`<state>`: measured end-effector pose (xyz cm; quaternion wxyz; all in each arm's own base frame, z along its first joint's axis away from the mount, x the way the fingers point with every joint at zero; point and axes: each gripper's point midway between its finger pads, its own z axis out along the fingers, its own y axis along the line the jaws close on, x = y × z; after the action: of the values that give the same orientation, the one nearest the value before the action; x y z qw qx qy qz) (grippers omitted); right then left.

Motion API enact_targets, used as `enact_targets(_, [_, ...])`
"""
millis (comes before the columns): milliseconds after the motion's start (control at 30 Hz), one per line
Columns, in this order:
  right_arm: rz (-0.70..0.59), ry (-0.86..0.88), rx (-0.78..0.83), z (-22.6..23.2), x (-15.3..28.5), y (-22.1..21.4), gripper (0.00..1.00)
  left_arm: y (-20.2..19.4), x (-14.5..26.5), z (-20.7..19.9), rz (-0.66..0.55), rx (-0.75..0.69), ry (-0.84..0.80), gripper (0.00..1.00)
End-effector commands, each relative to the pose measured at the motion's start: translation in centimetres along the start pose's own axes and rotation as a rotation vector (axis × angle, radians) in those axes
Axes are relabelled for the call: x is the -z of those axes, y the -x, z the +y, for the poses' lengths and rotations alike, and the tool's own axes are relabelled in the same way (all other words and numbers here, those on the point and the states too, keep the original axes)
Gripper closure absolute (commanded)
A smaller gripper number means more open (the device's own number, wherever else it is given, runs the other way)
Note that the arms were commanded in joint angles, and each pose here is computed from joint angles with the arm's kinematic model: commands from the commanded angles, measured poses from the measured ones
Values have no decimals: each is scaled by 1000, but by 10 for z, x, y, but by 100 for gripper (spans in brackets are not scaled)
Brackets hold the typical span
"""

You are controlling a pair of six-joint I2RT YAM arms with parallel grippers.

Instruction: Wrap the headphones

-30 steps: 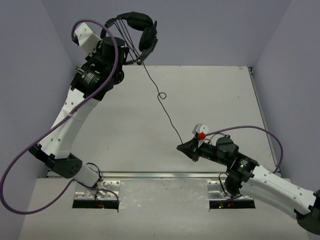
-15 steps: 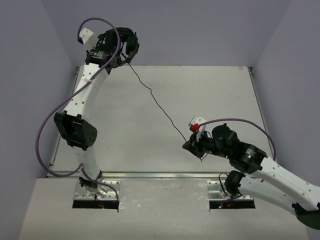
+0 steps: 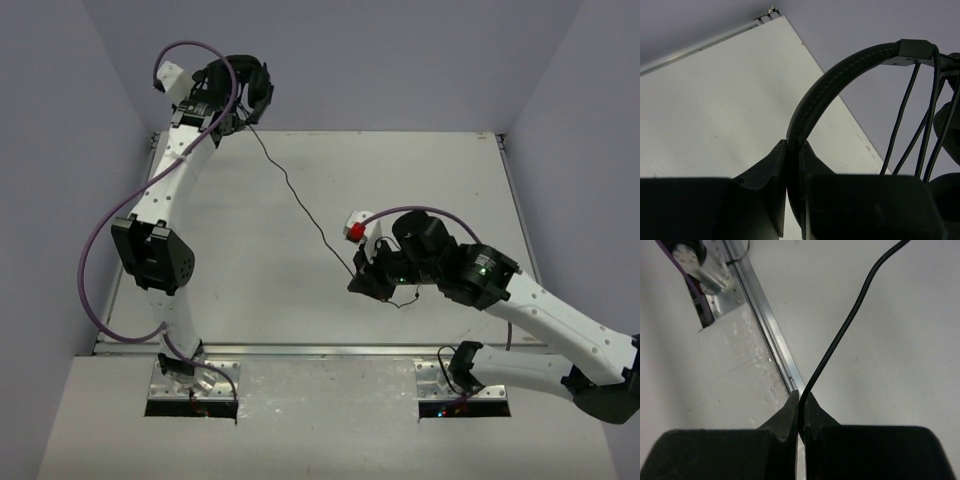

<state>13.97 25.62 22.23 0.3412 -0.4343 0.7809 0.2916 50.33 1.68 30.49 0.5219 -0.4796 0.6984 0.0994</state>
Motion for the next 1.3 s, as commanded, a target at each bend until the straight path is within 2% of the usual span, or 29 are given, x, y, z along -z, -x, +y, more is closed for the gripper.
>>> enact_targets(0, [-163,102,105,31,53,68,99,19,-5,-7,-111,71,5,100])
enact_targets(67, [-197,78,134,30,68,86,99,-3,-13,5,-101,21,36,100])
enact_targets(100, [-237,58,144,31,84,103,99,-11,-8,-1,-113,21,11,100])
enact_targets(167, [-244,24,159,26,87,118,99,-16,1,1,-145,-12,3,100])
enact_targets(200, [-263,6,164,26,98,130,99,-35,8,-4,-149,-36,-25,100])
enact_targets(267, [-240,-28,180,18,92,139,99,-38,27,-7,-180,-68,-63,100])
enact_targets(300, [-250,-49,187,16,99,147,99,-43,46,-30,-195,-40,-157,100])
enact_targets(333, [-246,-71,209,11,98,151,99,-56,56,-27,-181,-151,-208,100])
enact_targets(400, [-230,-162,236,-6,96,160,99,-69,84,-47,-181,-174,-354,100])
enact_targets(467, [-244,-228,273,-18,97,170,99,-90,105,-43,-165,-214,-450,100])
enact_targets(500, [-248,-316,276,-33,102,175,99,-89,114,-45,-190,-209,-489,100])
enact_targets(633, [-263,-515,360,-65,117,201,99,-126,128,-27,-162,-317,-588,100])
enact_targets(667, [-300,-557,367,-69,126,213,99,-146,127,-16,-142,-366,-600,100])
enact_targets(733, [-318,-576,384,-71,130,222,99,-163,131,-12,-118,-388,-650,100])
enact_targets(833, [-373,-507,352,-56,137,237,99,-188,122,2,-82,-395,-610,100])
enact_targets(933, [-354,-529,334,-60,139,227,99,-190,121,0,-31,-350,-572,100])
enact_targets(1000, [-292,-571,324,-73,122,202,99,-180,133,-10,9,-295,-592,100])
enact_targets(1067, [-294,-606,301,-82,114,173,99,-165,147,-13,57,-230,-597,100])
enact_targets(1133, [-305,-618,245,-92,106,140,99,-159,150,2,98,-234,-552,100])
enact_targets(1167, [-308,-621,222,-97,103,131,99,-146,160,0,116,-162,-566,100])
enact_targets(1267, [-261,-629,93,-123,86,88,99,-119,175,11,157,-87,-532,100])
